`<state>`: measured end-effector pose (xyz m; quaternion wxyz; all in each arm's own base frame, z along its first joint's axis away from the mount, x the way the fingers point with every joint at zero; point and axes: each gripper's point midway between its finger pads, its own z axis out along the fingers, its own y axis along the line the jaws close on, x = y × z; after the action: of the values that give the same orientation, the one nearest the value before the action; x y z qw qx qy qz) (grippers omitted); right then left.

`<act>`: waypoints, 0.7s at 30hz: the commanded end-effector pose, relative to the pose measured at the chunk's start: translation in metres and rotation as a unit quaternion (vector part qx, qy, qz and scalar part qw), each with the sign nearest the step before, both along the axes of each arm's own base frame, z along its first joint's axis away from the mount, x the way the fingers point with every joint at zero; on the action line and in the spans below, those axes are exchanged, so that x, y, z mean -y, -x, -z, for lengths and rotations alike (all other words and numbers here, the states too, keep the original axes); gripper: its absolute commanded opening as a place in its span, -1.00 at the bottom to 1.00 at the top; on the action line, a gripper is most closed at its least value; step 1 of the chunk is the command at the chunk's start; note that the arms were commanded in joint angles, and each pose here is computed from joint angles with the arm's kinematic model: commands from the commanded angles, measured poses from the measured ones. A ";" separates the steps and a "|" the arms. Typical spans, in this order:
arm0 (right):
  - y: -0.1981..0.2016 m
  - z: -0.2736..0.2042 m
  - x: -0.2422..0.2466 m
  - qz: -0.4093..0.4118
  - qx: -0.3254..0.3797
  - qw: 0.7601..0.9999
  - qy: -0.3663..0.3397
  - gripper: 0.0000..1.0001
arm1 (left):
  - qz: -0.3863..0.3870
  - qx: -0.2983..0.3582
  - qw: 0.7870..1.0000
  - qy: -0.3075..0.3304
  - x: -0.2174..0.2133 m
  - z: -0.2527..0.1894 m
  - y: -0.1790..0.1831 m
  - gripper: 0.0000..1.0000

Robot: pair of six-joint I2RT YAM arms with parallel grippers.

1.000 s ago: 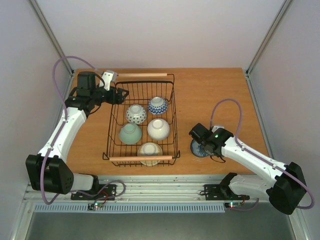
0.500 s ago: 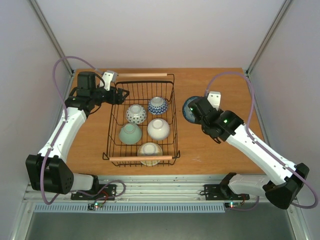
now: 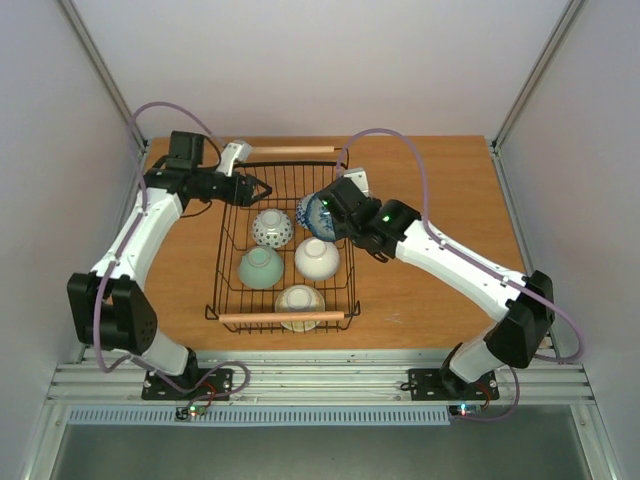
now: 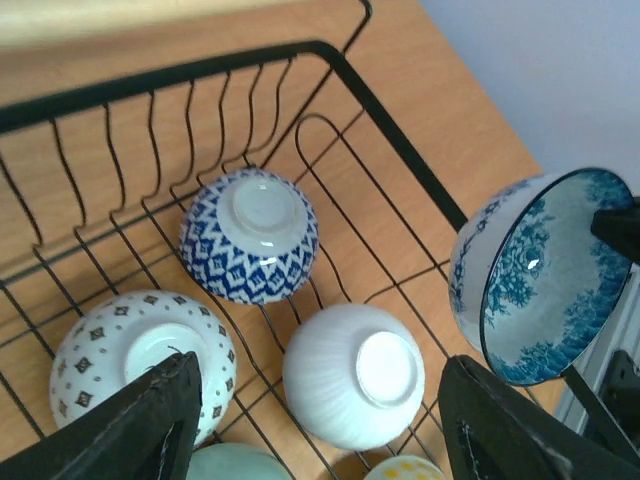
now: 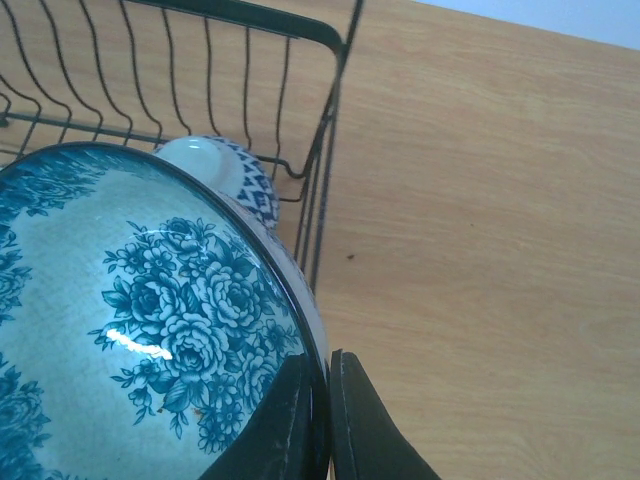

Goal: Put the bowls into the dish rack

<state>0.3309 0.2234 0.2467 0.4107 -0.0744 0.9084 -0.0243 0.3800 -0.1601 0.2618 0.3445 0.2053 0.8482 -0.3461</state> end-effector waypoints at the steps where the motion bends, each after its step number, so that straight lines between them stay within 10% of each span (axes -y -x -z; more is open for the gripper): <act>1: -0.009 -0.029 -0.027 -0.022 0.039 0.998 -0.036 -0.97 | 0.059 -0.050 0.997 -0.008 0.019 0.016 0.018 0.32; 21: -0.015 -0.033 -0.082 -0.085 0.053 0.994 -0.035 -0.97 | 0.107 -0.045 0.991 -0.067 0.050 0.035 0.031 0.33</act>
<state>0.3440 0.2829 0.2399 0.4090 -0.1334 0.9027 -0.0052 0.3453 -0.2064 0.2211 0.2478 0.2916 0.8615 -0.3338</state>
